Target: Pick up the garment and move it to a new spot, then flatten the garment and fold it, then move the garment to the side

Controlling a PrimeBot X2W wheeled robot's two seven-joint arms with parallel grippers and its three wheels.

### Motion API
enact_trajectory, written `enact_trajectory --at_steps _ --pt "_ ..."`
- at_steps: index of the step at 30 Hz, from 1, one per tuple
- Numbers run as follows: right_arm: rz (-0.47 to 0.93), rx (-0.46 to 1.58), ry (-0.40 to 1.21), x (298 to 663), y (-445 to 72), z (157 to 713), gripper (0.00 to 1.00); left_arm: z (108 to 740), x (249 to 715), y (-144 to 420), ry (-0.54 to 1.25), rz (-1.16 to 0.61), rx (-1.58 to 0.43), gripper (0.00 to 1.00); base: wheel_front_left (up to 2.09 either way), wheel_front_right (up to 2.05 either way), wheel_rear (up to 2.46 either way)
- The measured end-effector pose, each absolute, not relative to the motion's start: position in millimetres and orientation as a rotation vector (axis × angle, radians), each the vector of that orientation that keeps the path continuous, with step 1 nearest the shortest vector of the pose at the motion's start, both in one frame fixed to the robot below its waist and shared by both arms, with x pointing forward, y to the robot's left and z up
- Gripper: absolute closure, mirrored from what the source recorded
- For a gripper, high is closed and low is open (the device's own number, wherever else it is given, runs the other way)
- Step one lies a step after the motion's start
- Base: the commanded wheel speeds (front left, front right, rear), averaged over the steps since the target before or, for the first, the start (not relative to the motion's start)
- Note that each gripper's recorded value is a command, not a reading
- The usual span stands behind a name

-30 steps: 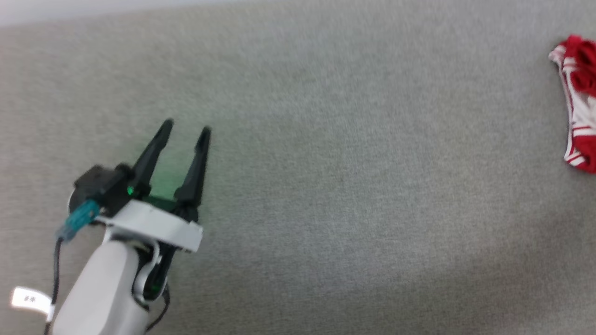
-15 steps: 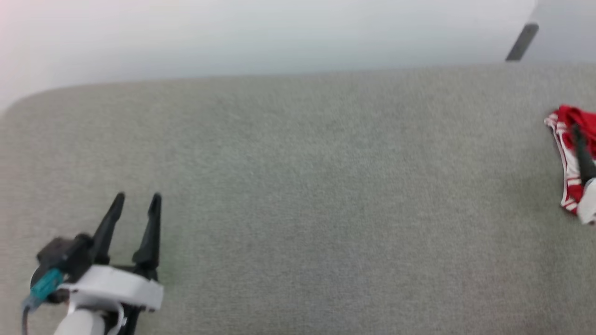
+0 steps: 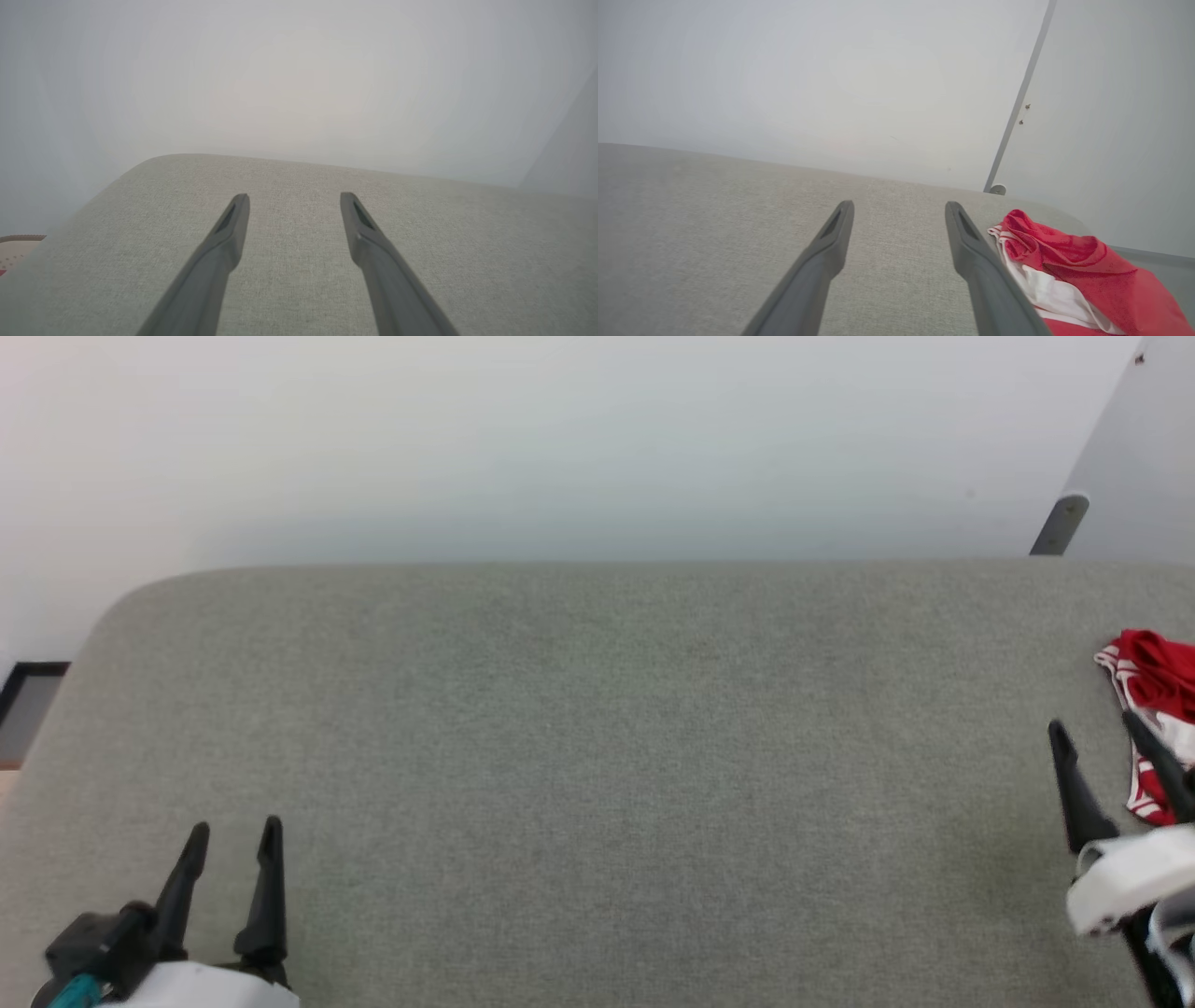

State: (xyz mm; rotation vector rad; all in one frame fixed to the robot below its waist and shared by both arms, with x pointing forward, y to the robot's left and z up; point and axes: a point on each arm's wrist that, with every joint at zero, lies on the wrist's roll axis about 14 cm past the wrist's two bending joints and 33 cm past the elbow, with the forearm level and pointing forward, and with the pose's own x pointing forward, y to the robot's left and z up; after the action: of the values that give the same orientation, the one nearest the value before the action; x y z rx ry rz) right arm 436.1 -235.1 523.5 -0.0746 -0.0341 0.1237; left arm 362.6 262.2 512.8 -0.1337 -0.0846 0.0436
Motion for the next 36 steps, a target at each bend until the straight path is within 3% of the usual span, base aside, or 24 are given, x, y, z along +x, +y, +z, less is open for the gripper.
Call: enact_trajectory --at_steps 20,36 --pt "0.125 0.012 -0.068 372.7 -192.6 507.5 0.0 512.6 333.1 260.0 -0.081 0.022 -0.119 0.0 0.0 0.0 0.0" --pt "0.127 0.019 -0.064 364.4 -188.8 504.6 0.0 514.9 332.9 256.1 -0.09 0.014 -0.131 0.0 0.0 0.0 0.0"
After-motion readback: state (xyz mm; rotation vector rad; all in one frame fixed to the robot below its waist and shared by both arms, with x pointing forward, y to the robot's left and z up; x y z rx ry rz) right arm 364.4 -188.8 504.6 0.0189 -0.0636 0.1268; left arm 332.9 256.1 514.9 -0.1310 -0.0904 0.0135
